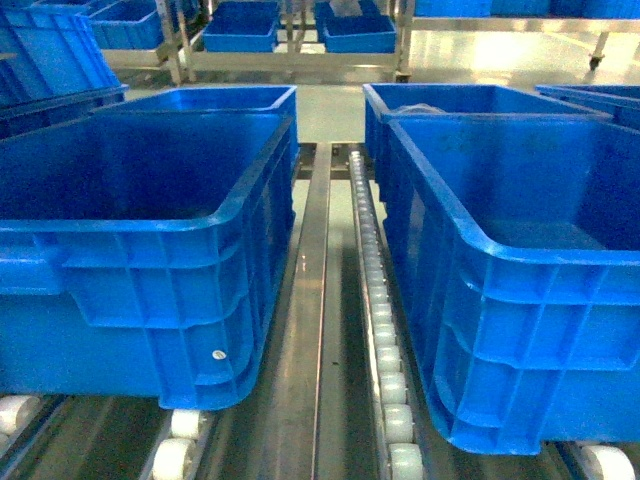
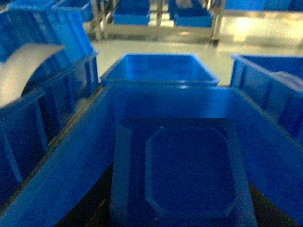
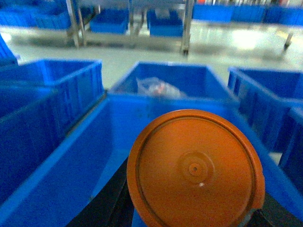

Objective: Sort blue parts and orange caps into right shelf containers

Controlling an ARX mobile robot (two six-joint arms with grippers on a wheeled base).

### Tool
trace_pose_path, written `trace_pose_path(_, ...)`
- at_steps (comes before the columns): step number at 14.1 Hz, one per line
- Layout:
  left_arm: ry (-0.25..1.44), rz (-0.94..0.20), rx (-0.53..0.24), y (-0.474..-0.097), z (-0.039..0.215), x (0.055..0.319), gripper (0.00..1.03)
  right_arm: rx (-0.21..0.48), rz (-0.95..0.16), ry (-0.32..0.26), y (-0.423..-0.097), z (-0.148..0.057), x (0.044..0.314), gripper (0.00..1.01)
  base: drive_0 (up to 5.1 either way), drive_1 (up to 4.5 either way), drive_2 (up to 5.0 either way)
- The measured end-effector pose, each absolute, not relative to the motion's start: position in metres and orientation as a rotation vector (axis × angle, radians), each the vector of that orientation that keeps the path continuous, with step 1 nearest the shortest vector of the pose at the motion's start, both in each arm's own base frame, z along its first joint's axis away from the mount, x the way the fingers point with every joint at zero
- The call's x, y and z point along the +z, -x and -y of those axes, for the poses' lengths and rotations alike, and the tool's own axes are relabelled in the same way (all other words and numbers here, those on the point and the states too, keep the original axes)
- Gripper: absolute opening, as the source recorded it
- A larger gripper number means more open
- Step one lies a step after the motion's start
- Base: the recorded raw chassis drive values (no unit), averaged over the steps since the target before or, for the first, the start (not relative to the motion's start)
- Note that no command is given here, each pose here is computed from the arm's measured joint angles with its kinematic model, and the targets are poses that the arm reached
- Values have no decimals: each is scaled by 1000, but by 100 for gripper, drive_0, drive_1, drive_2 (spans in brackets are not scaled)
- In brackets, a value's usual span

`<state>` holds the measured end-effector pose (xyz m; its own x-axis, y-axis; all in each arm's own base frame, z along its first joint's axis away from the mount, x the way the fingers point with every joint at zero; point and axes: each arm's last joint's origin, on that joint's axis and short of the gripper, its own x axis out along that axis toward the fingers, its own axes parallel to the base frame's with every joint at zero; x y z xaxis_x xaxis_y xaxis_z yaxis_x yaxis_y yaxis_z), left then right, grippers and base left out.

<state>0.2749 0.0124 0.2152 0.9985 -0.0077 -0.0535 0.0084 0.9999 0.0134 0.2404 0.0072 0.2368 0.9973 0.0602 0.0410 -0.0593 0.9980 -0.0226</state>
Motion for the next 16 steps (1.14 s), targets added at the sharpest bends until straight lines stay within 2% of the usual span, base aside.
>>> trace_pose_path(1,2,-143,21,-305,-15,198,43,53,-76,11,-274,-8,223,44,0,0,0)
trace_pose_path(2,26,-186,43,-329,-18,191,43,41,-162,1,-300,-8,211,44,0,0,0)
trace_pose_path(3,47,-195,44,-345,-18,194,43,35,-190,-7,-320,-8,208,44,0,0,0)
trace_pose_path(4,60,-168,39,-352,-16,202,46,19,-187,-4,-330,-8,210,52,0,0,0)
trace_pose_path(5,58,-131,28,-355,-13,211,61,6,-190,-4,-334,-8,212,65,0,0,0)
trace_pose_path(7,57,-134,9,-356,-11,211,83,2,-180,-7,-334,-8,214,89,0,0,0)
trace_pose_path(8,56,-136,8,-356,-11,211,100,10,-175,-7,-335,-8,214,99,0,0,0)
trace_pose_path(10,55,-136,7,-356,-12,211,98,16,-165,-4,-336,-8,216,98,0,0,0)
trace_pose_path(13,46,-85,53,-342,-12,222,98,-8,-127,-4,-335,-6,219,97,0,0,0)
trace_pose_path(14,29,-7,23,-338,-10,223,89,5,-22,-7,-325,-3,219,85,0,0,0)
trace_pose_path(16,18,-5,-6,-297,1,206,62,3,5,-7,-284,-1,205,57,0,0,0)
